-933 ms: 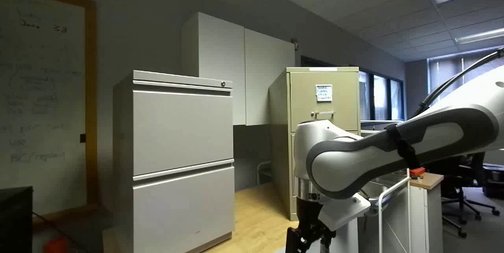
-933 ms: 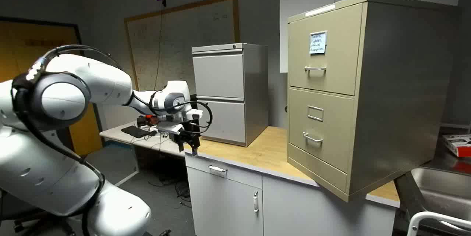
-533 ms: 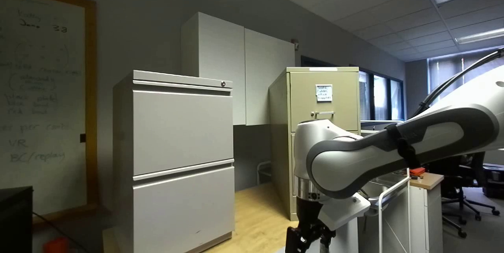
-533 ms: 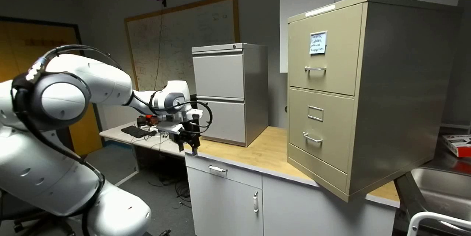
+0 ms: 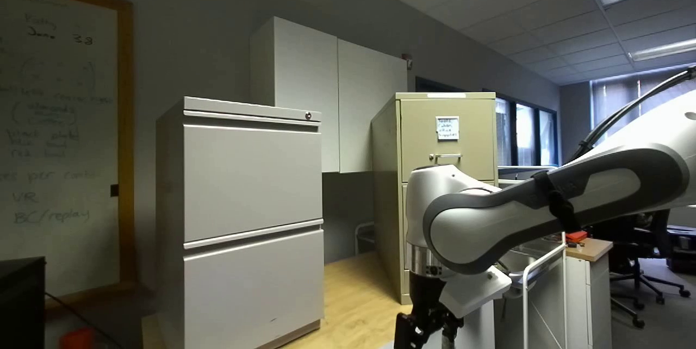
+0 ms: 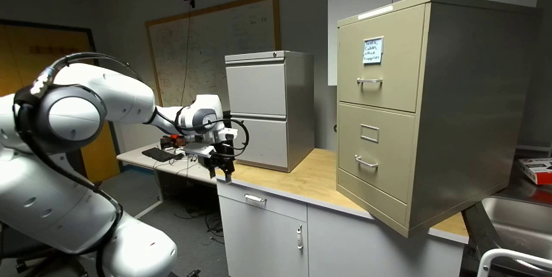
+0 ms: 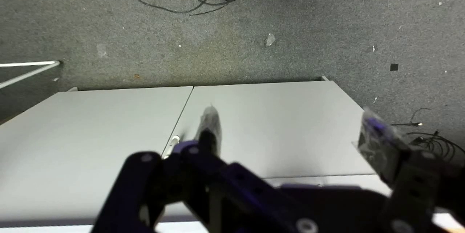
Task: Open the bottom drawer of the file cabinet on the right
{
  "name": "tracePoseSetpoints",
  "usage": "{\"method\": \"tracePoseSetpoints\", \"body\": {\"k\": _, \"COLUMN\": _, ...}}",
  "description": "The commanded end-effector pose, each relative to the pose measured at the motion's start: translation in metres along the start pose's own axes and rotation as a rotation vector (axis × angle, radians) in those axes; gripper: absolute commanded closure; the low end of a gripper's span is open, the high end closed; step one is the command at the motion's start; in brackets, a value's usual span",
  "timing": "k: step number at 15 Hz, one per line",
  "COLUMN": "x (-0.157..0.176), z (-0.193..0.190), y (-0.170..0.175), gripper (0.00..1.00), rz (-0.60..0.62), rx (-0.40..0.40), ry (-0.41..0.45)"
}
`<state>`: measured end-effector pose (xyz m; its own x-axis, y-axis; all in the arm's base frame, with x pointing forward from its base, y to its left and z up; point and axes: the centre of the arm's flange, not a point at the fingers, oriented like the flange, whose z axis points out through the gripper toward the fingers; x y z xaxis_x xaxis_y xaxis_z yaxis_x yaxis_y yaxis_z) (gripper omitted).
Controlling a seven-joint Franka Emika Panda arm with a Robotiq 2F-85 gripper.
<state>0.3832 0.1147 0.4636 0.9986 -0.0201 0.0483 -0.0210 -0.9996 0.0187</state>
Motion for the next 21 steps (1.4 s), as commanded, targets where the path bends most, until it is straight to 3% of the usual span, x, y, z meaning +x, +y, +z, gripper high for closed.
{"method": "tracePoseSetpoints", "body": {"k": 1, "x": 0.001, "z": 0.001, "y": 0.0, "gripper": 0.0, "rz": 0.006, "rx": -0.006, "ry": -0.002}}
{"method": "tracePoseSetpoints", "body": {"k": 5, "x": 0.007, "z": 0.003, "y": 0.008, "gripper": 0.0, "rz": 0.023, "rx": -0.024, "ry": 0.014}}
{"method": "tracePoseSetpoints", "body": {"k": 9, "x": 0.016, "z": 0.001, "y": 0.037, "gripper": 0.0, "rz": 0.087, "rx": -0.001, "ry": 0.063}}
{"method": "tracePoseSetpoints", "body": {"k": 17, "x": 0.033, "z": -0.007, "y": 0.144, "gripper": 0.0, "rz": 0.332, "rx": 0.109, "ry": 0.235}}
{"method": "tracePoseSetpoints", "body": {"k": 21, "x": 0.031, "z": -0.009, "y": 0.204, "gripper": 0.0, "rz": 0.479, "rx": 0.206, "ry": 0.351}}
